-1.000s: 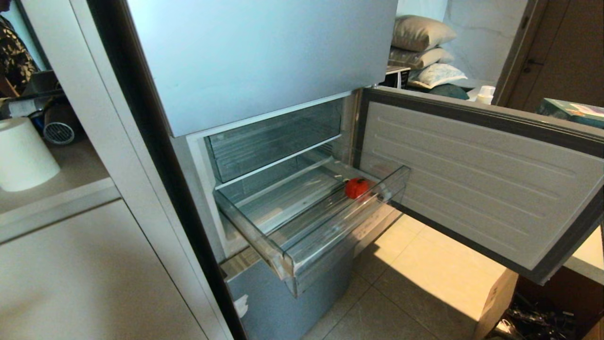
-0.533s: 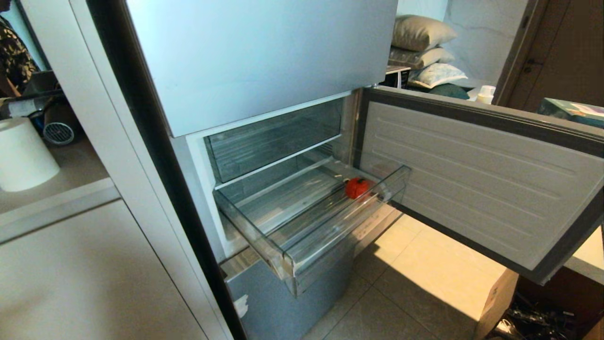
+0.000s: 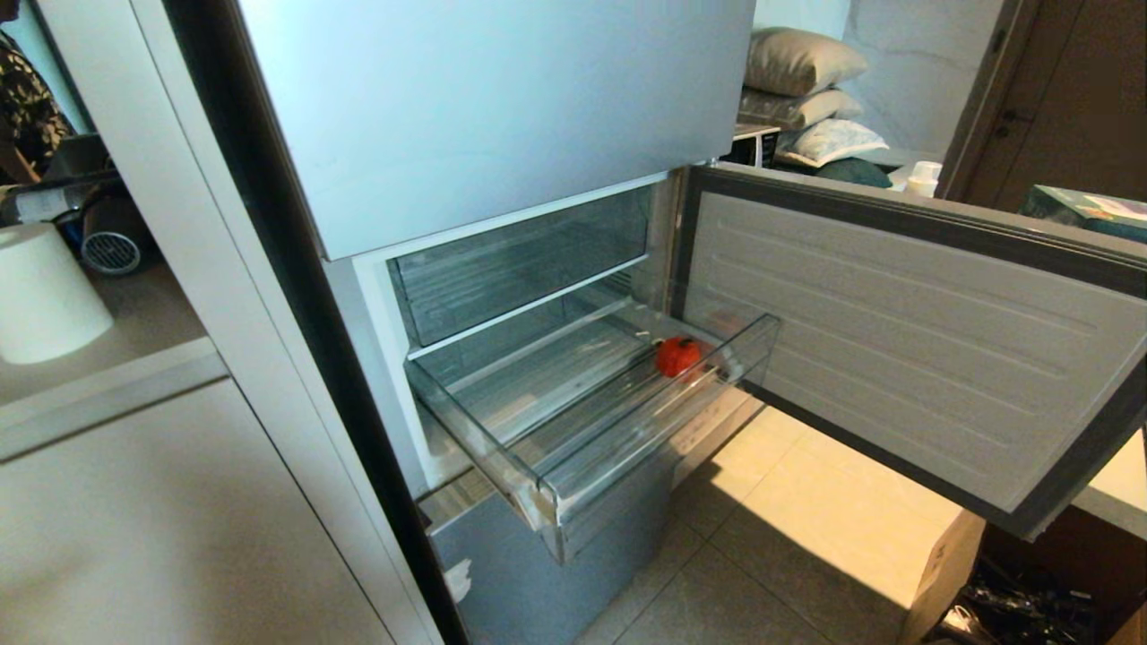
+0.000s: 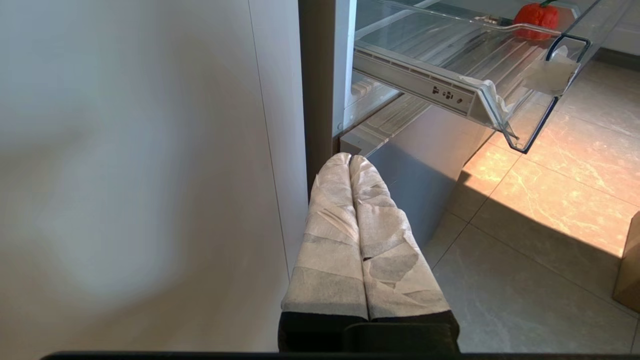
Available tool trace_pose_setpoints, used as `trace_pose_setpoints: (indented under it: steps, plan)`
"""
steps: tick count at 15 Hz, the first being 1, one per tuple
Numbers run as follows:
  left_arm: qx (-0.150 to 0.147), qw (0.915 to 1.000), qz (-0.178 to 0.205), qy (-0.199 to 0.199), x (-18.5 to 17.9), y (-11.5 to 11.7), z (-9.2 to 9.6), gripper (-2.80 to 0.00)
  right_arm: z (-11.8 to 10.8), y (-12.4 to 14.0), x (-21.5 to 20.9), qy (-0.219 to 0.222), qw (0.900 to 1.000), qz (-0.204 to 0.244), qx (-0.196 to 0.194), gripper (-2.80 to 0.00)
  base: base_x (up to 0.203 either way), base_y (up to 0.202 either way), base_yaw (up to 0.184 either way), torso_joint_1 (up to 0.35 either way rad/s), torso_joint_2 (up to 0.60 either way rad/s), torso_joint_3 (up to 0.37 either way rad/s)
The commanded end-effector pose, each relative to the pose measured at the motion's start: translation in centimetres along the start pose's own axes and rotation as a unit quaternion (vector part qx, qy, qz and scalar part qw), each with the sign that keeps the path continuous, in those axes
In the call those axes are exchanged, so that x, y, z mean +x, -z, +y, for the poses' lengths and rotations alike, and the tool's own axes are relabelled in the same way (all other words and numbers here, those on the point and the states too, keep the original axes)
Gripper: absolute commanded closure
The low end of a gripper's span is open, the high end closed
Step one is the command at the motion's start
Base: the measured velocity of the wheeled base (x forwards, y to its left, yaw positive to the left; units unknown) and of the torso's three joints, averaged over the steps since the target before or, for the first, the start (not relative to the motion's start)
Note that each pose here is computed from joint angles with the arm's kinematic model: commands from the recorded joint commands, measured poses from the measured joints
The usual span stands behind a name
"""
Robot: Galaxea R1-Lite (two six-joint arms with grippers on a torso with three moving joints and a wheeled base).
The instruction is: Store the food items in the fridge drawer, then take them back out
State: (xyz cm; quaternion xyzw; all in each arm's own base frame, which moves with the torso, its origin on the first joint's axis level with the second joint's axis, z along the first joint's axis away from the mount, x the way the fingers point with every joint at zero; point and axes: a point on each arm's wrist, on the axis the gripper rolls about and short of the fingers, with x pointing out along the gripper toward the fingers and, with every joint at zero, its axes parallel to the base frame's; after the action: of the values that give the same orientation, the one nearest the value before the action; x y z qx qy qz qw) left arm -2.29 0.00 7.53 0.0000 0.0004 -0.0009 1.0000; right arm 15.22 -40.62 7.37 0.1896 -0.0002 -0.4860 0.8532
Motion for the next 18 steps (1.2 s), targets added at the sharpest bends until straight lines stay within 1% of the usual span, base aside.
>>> trace_pose_setpoints:
  steps: [1,3,7,10,13,18]
  plan:
    - [0.000,1.0000,0.001,0.000,0.0,0.0,0.0,0.00,-0.4,1.3,1.7,-0.003,1.000,0.006,0.002,0.00,0.000,0.000,0.000,0.000,0.00,0.000]
    - [0.000,1.0000,0.001,0.000,0.0,0.0,0.0,0.00,0.5,1.2,3.1,-0.019,1.000,-0.008,-0.003,0.00,0.000,0.000,0.000,0.000,0.00,0.000]
    - [0.000,1.0000,0.001,0.000,0.0,0.0,0.0,0.00,1.5,1.3,5.1,-0.036,0.999,-0.026,-0.008,0.00,0.000,0.000,0.000,0.000,0.00,0.000]
    - [0.000,1.0000,0.001,0.000,0.0,0.0,0.0,0.00,1.7,1.6,5.7,-0.038,0.999,-0.022,-0.009,0.00,0.000,0.000,0.000,0.000,0.00,0.000]
    - [0.000,1.0000,0.001,0.000,0.0,0.0,0.0,0.00,1.8,2.4,6.2,-0.036,0.999,-0.007,-0.007,0.00,0.000,0.000,0.000,0.000,0.00,0.000]
    - [0.000,1.0000,0.001,0.000,0.0,0.0,0.0,0.00,1.4,3.0,7.0,-0.034,0.999,-0.008,-0.012,0.00,0.000,0.000,0.000,0.000,0.00,0.000]
